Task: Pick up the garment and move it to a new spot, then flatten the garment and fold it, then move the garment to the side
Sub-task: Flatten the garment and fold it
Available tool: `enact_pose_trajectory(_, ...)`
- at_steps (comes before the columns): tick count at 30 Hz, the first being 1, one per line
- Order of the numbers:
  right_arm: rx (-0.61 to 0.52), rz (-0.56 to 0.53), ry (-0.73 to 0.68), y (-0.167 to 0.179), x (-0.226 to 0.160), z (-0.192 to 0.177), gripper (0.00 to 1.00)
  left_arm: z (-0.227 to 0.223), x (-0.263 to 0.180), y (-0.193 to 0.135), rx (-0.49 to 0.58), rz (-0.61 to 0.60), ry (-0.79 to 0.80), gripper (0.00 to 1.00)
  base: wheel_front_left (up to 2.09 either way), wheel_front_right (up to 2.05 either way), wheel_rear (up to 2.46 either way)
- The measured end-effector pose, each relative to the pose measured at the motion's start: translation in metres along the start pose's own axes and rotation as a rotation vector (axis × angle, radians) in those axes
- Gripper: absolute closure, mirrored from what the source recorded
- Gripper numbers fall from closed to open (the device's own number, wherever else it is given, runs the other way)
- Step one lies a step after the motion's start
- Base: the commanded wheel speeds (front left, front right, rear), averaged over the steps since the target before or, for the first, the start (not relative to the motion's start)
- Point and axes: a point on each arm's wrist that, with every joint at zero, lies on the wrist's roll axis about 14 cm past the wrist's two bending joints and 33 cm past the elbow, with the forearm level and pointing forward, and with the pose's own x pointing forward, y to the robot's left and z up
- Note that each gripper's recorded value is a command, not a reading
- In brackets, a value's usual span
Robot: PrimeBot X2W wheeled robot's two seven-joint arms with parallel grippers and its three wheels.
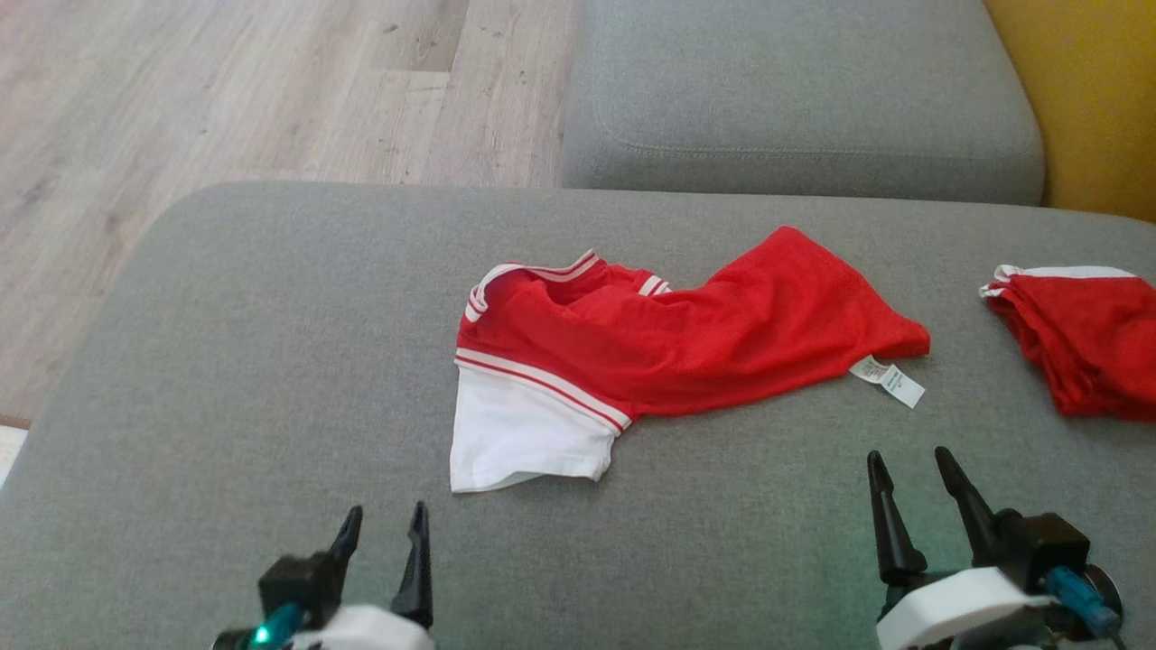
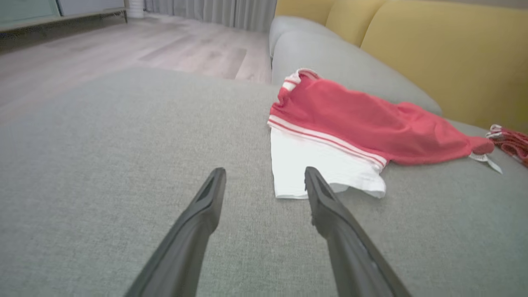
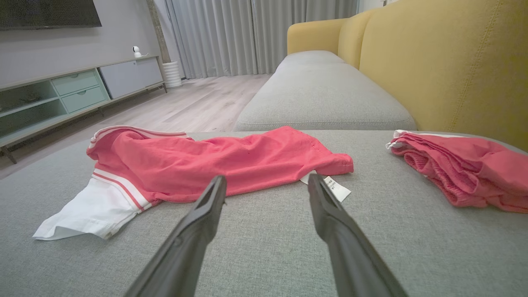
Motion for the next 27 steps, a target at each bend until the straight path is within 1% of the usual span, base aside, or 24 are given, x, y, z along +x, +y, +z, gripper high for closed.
enact_pose_trajectory(8, 0.001, -0.001, 0.043, -0.001, 0.001, -0.011, 0.00, -0.018, 0.037, -0.011, 0.002, -0.011, 0.161, 0.00, 0.00, 0.00, 0.00)
enact_pose_trajectory(15, -0.003, -0.030, 0.096, -0.011, 0.002, -0.024, 0.00, -0.042, 0.062, -0.017, 0.008, -0.013, 0.273, 0.00, 0.00, 0.00, 0.00)
enact_pose_trajectory(22, -0.005, -0.060, 0.087, -0.023, 0.012, -0.021, 0.00, -0.055, 0.079, -0.020, 0.004, -0.014, 0.325, 0.00, 0.00, 0.00, 0.00)
enact_pose_trajectory(27, -0.006, -0.069, 0.098, -0.026, 0.013, -0.024, 0.00, -0.064, 0.084, -0.021, 0.018, -0.017, 0.367, 0.00, 0.00, 0.00, 0.00)
